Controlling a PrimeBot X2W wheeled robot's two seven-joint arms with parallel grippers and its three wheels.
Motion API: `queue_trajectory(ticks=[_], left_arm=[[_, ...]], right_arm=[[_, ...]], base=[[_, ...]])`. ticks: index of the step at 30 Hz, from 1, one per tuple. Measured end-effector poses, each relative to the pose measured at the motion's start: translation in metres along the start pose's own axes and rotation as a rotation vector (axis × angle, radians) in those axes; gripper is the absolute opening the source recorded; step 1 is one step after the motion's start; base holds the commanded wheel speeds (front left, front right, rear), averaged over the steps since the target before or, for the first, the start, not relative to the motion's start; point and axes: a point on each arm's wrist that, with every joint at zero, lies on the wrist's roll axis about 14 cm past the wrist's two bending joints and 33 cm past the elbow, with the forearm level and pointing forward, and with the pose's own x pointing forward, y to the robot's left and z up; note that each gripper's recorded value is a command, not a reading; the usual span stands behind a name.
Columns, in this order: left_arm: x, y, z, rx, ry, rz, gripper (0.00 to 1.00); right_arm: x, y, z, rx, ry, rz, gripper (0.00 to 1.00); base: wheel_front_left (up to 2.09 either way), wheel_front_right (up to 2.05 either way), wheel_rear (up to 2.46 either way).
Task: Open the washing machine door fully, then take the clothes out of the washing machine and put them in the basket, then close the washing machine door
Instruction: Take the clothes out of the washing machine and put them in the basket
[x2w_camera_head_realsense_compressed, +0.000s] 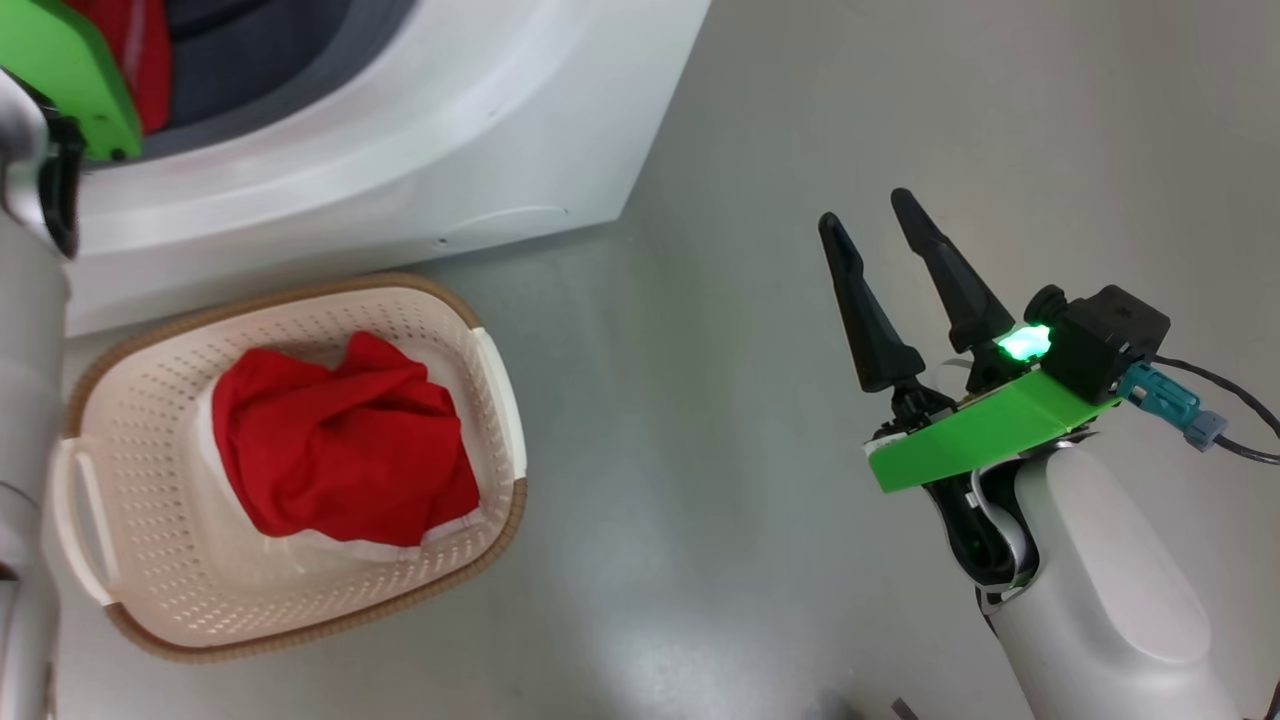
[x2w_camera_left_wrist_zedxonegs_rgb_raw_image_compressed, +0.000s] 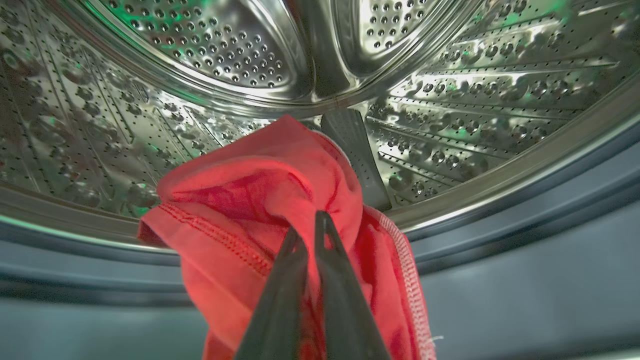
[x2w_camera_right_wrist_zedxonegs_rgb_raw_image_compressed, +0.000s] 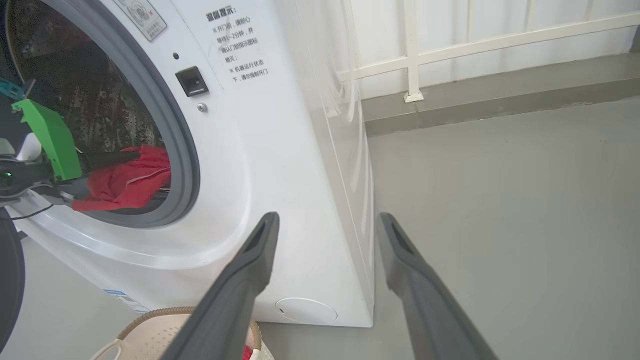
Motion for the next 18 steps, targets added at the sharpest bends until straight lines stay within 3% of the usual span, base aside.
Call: queue_trajectory(ticks=[18], left_arm=[[-0.06,-0.008,0.051,0.002,-0.234,-0.032,0.0]], right_arm=[[-0.012,0.024,0.027,0.005,-0.051,0.058,1.0]], base=[[0.0,0.0,0.0]])
